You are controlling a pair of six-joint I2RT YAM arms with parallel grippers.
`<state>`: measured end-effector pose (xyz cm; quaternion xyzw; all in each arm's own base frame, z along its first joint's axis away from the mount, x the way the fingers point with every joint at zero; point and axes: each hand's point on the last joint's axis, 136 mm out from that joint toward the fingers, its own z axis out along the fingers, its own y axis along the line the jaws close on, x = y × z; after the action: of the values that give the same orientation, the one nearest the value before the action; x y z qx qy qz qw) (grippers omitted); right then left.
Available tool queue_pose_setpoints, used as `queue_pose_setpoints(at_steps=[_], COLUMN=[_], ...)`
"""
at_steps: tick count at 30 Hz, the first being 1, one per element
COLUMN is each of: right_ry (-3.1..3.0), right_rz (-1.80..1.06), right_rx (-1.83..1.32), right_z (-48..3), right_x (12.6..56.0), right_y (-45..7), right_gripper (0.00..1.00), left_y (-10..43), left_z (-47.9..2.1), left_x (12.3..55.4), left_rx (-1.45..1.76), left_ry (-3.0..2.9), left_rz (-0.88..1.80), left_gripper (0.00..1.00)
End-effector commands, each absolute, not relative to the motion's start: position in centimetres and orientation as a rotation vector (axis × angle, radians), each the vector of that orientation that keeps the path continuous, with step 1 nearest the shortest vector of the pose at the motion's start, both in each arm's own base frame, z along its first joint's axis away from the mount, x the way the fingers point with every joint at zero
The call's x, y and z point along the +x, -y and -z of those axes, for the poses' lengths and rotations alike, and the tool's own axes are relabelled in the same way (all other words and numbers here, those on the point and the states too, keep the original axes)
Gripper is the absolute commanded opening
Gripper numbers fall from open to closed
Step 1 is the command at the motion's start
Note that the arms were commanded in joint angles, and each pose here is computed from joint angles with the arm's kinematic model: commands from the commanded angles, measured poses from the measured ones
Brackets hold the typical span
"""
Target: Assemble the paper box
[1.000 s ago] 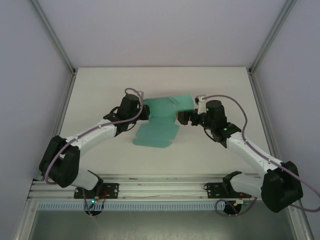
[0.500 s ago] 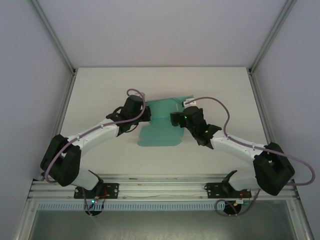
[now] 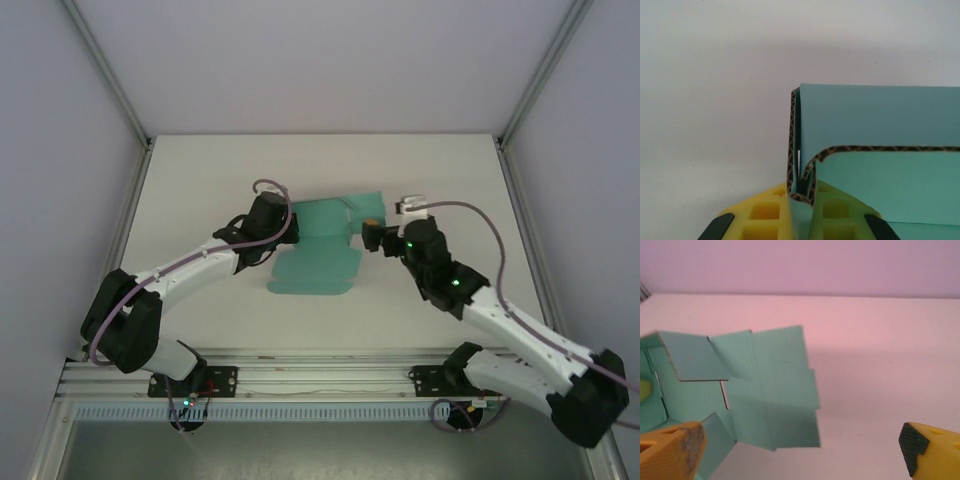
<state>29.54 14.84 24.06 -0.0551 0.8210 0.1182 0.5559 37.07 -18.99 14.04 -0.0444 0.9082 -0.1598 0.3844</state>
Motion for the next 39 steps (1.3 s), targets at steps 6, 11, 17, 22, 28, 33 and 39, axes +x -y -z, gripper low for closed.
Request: queue_pose_setpoints(at_steps=[6,11,17,22,28,33,39], right_ry=[-2.105,-2.250,-2.297,-2.186,-2.137,-2.091,-2.090], right_rz=[-0.349,-0.452,-0.696,-0.969,-1.113,-1.164,-1.204], right_rx=[0.121,0.155,-0.055,-0.288,-0.437,-0.568,-0.709], right_z=[-21.3,-18.3,-17.2,-19.4,-19.9,-20.3,-20.3], right_x=[29.0,31.2,33.4,31.8,28.9,27.8,27.8], right_y=[-8.3,-8.1,-12.6,-16.5,-18.3,-20.4,-23.3], right_gripper=[1.00,0.96,0.95,0.90,0.84,0.78,0.71], left_y=[19.2,19.9,20.1,19.3,18.8,19.6,19.1], left_z=[-13.9,-14.6,-14.9,-14.3,-13.3,-13.3,-13.2], left_x=[36.1,35.8,35.7,36.2,36.8,36.9,37.0], left_rx=[0.017,0.065,0.080,0.041,0.001,0.021,-0.001], left_ry=[-2.279,-2.256,-2.243,-2.262,-2.308,-2.309,-2.325], left_rz=[0.403,0.454,0.463,0.396,0.331,0.372,0.332], left_gripper=[0.00,0.00,0.00,0.00,0.00,0.00,0.00])
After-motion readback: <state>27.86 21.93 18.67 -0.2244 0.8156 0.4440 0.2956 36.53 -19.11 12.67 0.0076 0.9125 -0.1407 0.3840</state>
